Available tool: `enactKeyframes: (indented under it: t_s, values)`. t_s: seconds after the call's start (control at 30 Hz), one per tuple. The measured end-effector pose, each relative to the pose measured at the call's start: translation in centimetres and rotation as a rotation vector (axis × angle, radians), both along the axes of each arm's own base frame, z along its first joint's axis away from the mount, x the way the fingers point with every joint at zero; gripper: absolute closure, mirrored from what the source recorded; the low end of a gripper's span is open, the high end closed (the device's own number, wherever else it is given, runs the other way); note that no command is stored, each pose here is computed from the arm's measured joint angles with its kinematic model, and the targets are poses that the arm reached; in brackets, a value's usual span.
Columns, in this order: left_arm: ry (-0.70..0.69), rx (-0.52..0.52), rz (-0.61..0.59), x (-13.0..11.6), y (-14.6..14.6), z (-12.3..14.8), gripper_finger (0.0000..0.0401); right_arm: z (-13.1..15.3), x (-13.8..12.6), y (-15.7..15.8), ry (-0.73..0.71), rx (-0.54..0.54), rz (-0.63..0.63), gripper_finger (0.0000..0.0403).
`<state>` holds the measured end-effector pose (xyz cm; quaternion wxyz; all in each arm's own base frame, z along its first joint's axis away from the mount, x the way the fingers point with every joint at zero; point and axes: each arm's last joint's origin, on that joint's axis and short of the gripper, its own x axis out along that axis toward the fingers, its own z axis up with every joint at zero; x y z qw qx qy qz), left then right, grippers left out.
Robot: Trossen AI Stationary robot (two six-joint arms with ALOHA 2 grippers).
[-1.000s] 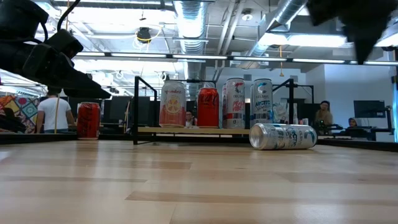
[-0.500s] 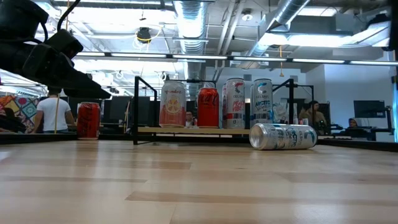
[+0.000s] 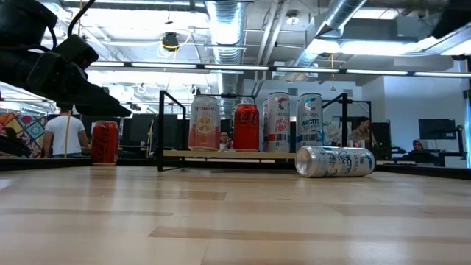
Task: Place canned beverage on shelf
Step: Put the red black soda can on the shelf aligned with the other red black soda cans
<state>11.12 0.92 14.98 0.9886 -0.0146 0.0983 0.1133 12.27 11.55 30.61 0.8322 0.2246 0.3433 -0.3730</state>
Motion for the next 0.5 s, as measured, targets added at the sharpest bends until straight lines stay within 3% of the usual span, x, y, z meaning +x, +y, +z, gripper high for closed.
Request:
enactKeyframes:
  t_s: [0.23,0.5]
  values:
    - [0.0,0.0,0.0,0.0,0.0,0.0,0.0024,-0.5,3.9,-0.8,-0.013,-0.184,0.075,0.0327]
    - [0.0,0.0,0.0,0.0,0.0,0.0,0.0024,-0.1,11.0,-2.4,-0.026,-0.322,0.317,0.0286]
